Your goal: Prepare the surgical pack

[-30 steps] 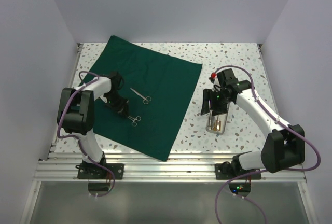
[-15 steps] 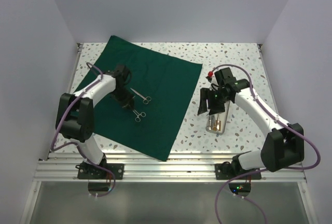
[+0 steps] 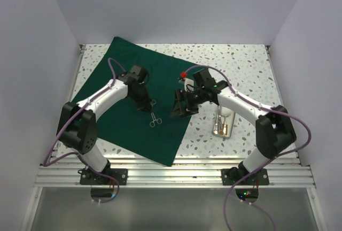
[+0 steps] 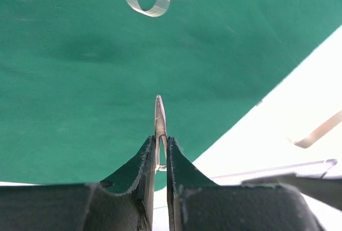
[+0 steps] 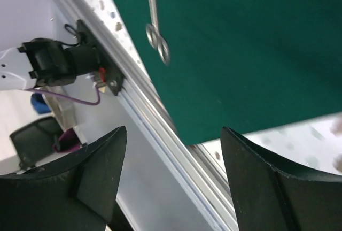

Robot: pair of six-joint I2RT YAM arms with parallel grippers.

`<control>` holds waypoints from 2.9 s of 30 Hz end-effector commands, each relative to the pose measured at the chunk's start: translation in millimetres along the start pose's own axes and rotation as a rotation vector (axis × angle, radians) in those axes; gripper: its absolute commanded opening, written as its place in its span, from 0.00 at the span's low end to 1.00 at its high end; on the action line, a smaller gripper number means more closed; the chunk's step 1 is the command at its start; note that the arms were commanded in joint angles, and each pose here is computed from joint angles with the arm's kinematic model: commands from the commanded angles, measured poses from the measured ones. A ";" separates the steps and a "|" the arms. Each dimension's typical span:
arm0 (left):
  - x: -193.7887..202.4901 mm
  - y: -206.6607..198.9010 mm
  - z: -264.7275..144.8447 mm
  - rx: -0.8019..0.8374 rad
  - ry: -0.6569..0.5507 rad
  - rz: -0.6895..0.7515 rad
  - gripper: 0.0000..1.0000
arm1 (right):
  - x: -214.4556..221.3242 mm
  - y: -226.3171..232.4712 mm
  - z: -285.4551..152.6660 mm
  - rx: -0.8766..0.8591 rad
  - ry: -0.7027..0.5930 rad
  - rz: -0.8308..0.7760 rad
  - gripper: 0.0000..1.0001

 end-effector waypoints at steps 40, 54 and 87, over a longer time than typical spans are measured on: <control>-70.2 -37.5 -27.3 0.150 -0.133 0.146 0.52 | 57.3 -142.5 -98.0 0.475 -0.031 0.342 0.00; -86.8 -27.2 10.2 0.000 -0.073 0.060 0.59 | 60.3 -173.7 -95.8 0.532 0.032 0.420 0.11; -115.4 -20.0 54.8 -0.290 -0.138 -0.137 0.53 | 22.4 -120.1 -102.5 0.544 -0.017 0.240 0.50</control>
Point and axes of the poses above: each gripper's point midway between its finger pads, its own z axis out along the fingers, its own y axis along the line the jaws close on, x = y × z, the point moved 3 cm from there along -z, back along the fingers, and after that the axes turned 7 degrees about -z, right-handed, at the moved point
